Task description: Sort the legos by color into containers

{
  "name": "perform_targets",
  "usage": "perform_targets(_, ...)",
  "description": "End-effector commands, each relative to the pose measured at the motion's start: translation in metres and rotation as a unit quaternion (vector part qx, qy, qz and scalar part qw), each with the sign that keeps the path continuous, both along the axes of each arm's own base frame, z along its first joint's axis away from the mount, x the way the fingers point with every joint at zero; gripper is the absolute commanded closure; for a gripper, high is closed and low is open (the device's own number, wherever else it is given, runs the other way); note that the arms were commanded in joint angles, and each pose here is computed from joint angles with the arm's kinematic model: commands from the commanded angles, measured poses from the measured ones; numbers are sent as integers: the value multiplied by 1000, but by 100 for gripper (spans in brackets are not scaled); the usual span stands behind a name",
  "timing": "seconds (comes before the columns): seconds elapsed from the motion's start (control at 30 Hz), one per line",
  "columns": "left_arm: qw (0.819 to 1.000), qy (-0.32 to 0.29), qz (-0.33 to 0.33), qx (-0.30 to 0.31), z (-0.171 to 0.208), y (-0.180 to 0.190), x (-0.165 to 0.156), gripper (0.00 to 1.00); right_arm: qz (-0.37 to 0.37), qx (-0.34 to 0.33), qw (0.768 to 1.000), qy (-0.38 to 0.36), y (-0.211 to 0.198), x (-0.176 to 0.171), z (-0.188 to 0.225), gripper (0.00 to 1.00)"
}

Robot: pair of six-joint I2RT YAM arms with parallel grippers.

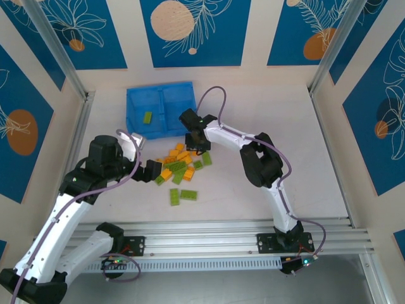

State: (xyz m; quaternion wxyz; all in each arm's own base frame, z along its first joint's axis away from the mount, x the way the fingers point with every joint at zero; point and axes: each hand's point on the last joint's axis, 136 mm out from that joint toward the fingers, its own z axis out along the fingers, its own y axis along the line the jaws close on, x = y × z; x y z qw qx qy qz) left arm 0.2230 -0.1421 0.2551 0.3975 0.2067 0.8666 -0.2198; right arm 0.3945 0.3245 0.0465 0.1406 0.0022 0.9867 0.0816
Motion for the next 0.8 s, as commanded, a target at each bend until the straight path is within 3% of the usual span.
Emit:
perform_targets(0.0, 1000, 1, -1, -8, 2, -1, -4, 0, -5, 15, 999, -32, -1, 4, 45, 68)
perform_targets(0.17, 999, -15, 31, -30, 12, 4, -1, 0, 26, 37, 990, -130, 2, 11, 125, 68)
perform_targets(0.4, 983, 7, 179, -36, 2, 35, 24, 0, 81, 65, 962, -254, 26, 39, 206, 67)
perform_targets(0.57, 972, 35, 231, -40, -11, 44, 30, 0, 113, 49, 949, -290, 50, 81, 210, 66)
perform_targets(0.77, 962, 66, 259, -52, -23, 48, 26, 0, 119, 7, 943, -310, 67, 128, 167, 66)
